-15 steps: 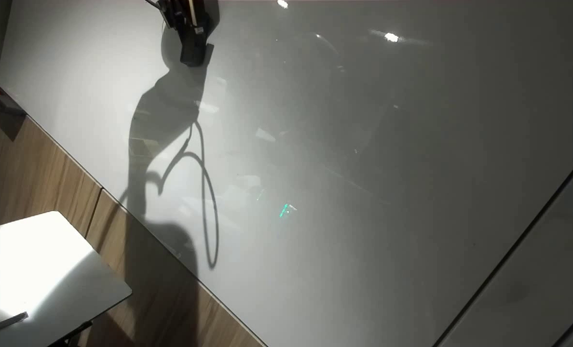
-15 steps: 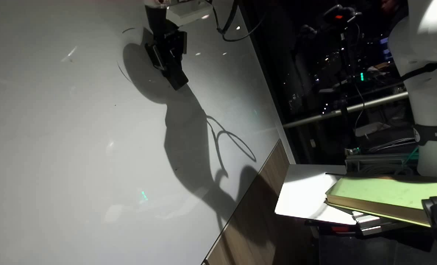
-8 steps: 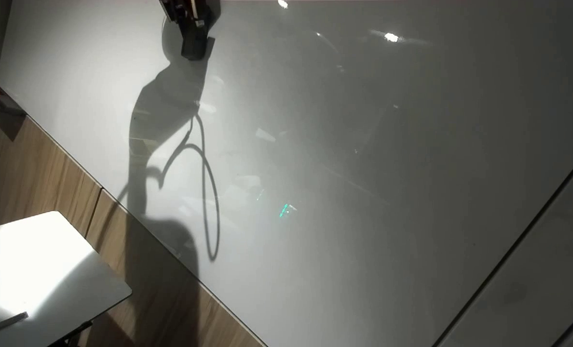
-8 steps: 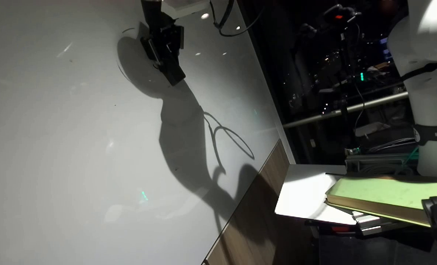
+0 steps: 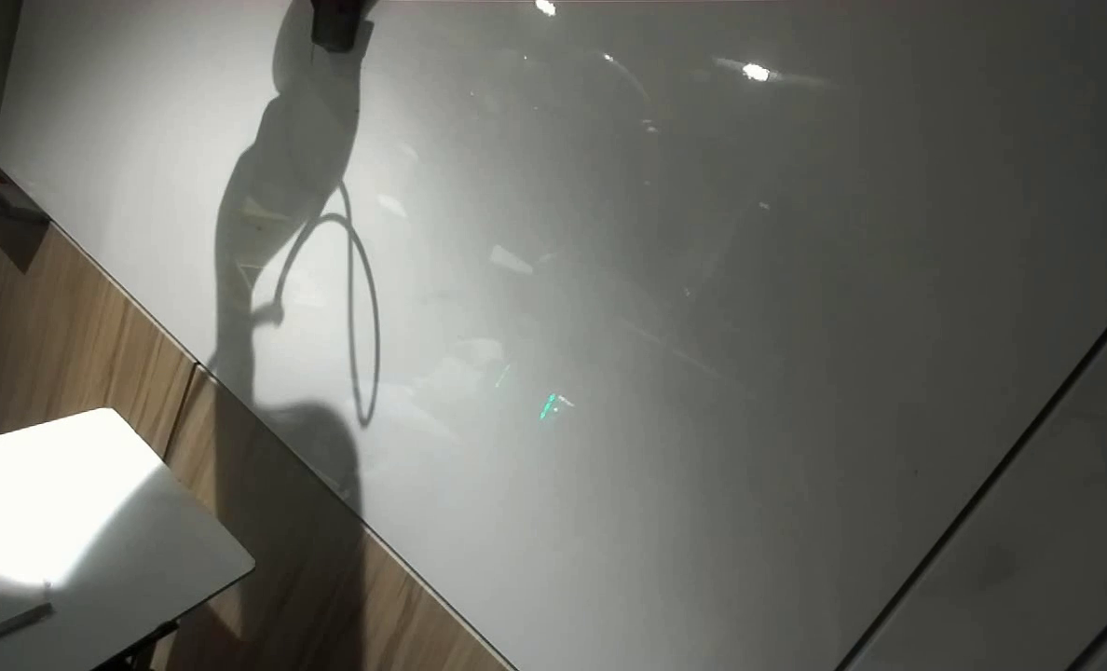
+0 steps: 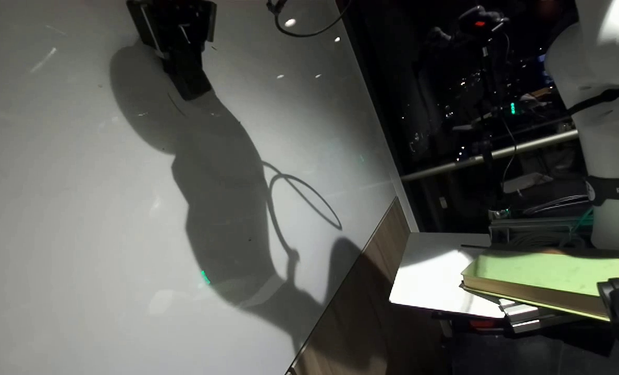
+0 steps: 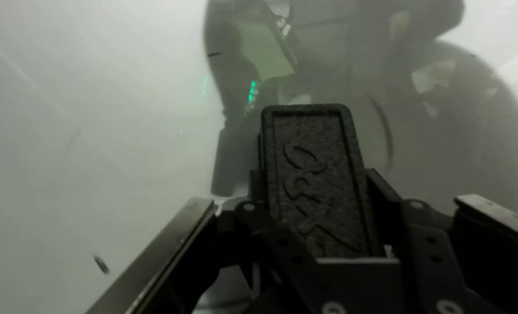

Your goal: Use the eraser from the table to wipe the whiteboard,

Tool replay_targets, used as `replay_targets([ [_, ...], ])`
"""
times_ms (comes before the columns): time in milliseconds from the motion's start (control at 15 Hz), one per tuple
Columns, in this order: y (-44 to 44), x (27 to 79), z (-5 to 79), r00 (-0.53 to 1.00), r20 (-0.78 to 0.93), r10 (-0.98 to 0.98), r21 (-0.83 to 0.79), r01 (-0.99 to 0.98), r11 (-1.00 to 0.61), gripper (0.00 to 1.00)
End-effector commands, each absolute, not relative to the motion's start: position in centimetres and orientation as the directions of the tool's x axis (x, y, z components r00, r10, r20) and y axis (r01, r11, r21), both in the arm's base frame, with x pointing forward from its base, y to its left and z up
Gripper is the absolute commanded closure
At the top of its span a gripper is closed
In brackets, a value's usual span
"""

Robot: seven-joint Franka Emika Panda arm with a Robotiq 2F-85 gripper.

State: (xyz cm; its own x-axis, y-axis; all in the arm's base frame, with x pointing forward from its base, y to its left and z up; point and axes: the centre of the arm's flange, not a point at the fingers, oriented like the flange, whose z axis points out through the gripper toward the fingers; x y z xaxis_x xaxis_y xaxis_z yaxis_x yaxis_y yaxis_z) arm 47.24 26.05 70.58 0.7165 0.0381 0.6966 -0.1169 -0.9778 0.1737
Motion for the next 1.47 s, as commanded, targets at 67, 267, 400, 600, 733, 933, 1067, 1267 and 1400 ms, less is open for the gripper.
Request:
replay_targets([
  [67, 32.8, 49.1, 72.6, 0.668, 0.743, 0.05, 0.108, -0.046, -0.993, 0.69],
  [267, 35.1, 48.7, 71.9, 0.664, 0.745, 0.061, 0.094, -0.015, -0.995, 0.69],
  [400, 35.2, 49.3, 70.7, 0.662, 0.745, 0.075, 0.104, -0.005, -0.995, 0.69],
  [600, 32.6, 51.8, 68.4, 0.664, 0.741, 0.096, 0.146, -0.02, -0.989, 0.69],
  [733, 30.2, 53.1, 67.3, 0.666, 0.739, 0.1, 0.168, -0.039, -0.985, 0.69],
  [933, 27.9, 53.1, 67.0, 0.672, 0.734, 0.101, 0.197, -0.069, -0.978, 0.69],
  [1067, 26.5, 52.9, 66.9, 0.674, 0.732, 0.096, 0.212, -0.092, -0.973, 0.69],
  [1267, 24.3, 52.7, 67.1, 0.68, 0.729, 0.083, 0.227, -0.126, -0.966, 0.69],
  [1400, 22.8, 52.6, 66.9, 0.685, 0.725, 0.074, 0.236, -0.146, -0.961, 0.69],
])
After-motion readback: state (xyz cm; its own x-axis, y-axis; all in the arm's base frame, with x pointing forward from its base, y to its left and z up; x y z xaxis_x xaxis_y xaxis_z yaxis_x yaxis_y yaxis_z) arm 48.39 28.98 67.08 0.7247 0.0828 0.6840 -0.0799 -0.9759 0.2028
